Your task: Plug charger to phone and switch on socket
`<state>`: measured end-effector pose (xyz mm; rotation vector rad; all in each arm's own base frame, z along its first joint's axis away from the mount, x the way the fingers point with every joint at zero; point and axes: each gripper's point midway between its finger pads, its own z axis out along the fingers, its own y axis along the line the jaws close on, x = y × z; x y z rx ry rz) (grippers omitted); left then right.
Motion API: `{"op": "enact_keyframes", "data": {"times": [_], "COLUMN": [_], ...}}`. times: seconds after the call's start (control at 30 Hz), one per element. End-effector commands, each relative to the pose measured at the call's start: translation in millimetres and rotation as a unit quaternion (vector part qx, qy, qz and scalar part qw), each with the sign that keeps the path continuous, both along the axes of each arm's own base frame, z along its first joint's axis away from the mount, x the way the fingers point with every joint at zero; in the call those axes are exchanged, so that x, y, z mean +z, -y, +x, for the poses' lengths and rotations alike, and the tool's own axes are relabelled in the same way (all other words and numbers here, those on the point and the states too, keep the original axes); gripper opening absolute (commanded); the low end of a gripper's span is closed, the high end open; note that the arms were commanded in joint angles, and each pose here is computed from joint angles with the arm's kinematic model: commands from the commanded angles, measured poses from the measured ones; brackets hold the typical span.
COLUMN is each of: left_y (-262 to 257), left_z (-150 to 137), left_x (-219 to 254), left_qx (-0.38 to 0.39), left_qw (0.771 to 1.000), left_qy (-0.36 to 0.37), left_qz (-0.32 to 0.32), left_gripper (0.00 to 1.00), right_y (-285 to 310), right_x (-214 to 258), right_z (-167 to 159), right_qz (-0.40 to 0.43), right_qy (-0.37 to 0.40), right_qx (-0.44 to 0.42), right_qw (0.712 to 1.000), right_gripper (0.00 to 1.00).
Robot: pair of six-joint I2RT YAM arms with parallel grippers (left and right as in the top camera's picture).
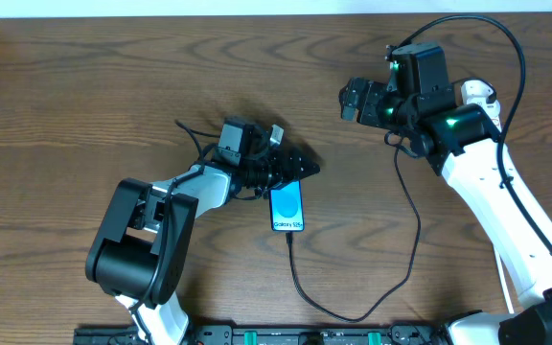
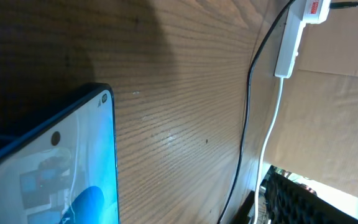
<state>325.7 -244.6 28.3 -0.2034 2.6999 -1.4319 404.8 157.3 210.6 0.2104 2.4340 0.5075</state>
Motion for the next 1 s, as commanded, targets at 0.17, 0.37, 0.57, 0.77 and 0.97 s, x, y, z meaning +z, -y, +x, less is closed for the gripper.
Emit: {"op": "enact_keyframes", "data": {"times": [0.17, 0.37, 0.57, 0.77, 0.97], "left_y": [-38.0, -41.9, -44.2, -45.1, -51.7], "left_z": [-9.3, -11.1, -12.9, -13.5, -16.7], "left_x": [-61.6, -65.4, -68.8, -69.6, -74.8], "left_qx": [0.073, 0.086, 0.099, 0.102, 0.124], "left_qw": [0.988, 0.985, 0.981, 0.98, 0.972], "left_qy": [-0.06, -0.074, -0.087, -0.09, -0.113], "left_qz": [0.121, 0.134, 0.145, 0.147, 0.164], "left_gripper": [0.89, 0.89, 0.9, 0.9, 0.9], "right_y": [3.5, 3.4, 3.4, 3.5, 3.6], "right_x": [9.4, 9.4, 9.4, 9.4, 9.3], "right_z": [0.9, 0.8, 0.8, 0.8, 0.8], "right_qz": [-0.005, -0.005, -0.005, -0.005, -0.005], "right_qy": [0.013, 0.013, 0.013, 0.013, 0.013], "right_qx": [-0.003, -0.003, -0.003, -0.003, -0.003], "right_qw": [1.0, 1.0, 1.0, 1.0, 1.0], "right_gripper": [0.97, 0.98, 0.99, 0.99, 0.99]}}
